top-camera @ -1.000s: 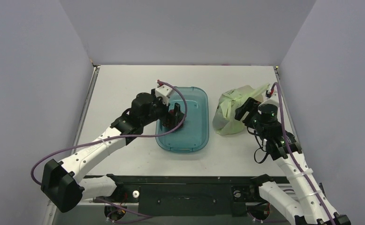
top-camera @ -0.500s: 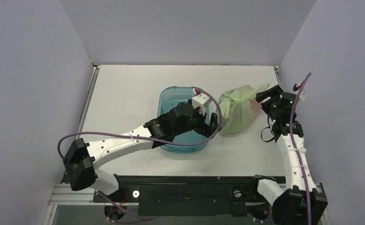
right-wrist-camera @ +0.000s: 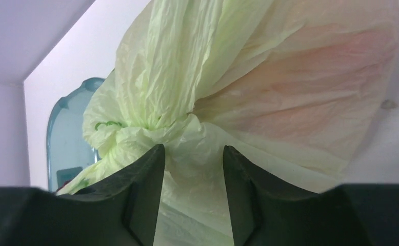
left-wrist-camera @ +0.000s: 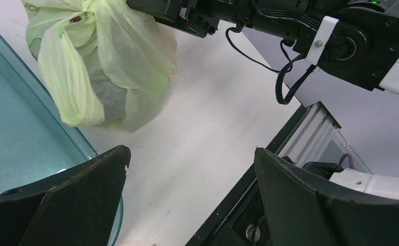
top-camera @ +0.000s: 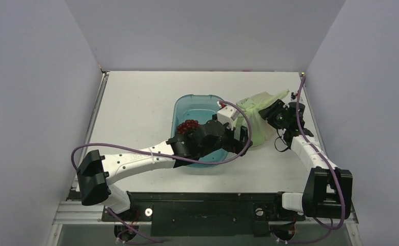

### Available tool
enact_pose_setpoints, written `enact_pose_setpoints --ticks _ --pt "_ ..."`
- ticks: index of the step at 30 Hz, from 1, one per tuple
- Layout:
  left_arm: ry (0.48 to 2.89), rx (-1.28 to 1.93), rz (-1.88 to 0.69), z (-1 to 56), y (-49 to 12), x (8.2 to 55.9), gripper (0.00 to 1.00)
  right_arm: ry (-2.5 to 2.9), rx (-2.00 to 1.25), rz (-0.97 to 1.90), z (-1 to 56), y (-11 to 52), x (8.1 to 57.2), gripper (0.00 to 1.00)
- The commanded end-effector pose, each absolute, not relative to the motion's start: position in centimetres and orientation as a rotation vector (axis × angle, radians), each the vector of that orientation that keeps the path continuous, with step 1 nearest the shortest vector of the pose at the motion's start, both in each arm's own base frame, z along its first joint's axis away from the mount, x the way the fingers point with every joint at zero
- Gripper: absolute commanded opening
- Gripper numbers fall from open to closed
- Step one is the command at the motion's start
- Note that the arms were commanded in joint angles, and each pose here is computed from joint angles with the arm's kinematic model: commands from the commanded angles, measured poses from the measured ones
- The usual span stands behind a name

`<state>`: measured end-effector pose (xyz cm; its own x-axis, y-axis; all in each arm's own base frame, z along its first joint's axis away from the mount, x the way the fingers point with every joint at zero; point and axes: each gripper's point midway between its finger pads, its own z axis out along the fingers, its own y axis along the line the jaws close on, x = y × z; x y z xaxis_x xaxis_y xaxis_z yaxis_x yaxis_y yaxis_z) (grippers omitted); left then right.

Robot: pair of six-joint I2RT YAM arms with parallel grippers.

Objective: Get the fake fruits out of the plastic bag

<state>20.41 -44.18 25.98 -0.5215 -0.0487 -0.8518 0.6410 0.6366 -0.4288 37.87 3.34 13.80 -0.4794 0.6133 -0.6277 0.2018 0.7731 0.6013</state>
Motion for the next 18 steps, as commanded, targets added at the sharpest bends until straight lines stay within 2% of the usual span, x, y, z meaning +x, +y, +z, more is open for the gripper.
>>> enact_pose_setpoints --ticks 1,2,4,5,12,13,18 --pt "1.912 0.418 -0.911 27.4 -43.8 21.0 0.9 1.957 0.539 0.676 16.0 5.3 38.2 0.32" --pt "1.913 0.424 -0.898 27.2 -43.6 21.0 0.9 1.955 0.52 0.741 16.4 6.4 37.7 0.17" --pt "1.913 0.423 -0.878 27.0 -43.4 21.2 0.89 1.978 0.54 0.835 16.0 8.0 35.9 0.03" --pt "1.911 0.422 -0.871 26.9 -43.4 21.3 0.89 1.978 0.554 0.866 16.2 8.5 35.4 0.0" --pt "1.916 0.454 -0.854 25.9 -45.7 22.2 0.86 1.995 0.555 0.903 18.3 9.8 30.7 0.0" --pt "1.938 0.464 -0.833 24.7 -46.1 22.4 0.85 2.006 0.565 0.895 18.3 9.6 30.4 0.02" --pt "1.97 0.449 -0.757 23.4 -48.0 24.1 0.76 2.016 0.587 0.601 20.7 5.5 30.3 0.39"
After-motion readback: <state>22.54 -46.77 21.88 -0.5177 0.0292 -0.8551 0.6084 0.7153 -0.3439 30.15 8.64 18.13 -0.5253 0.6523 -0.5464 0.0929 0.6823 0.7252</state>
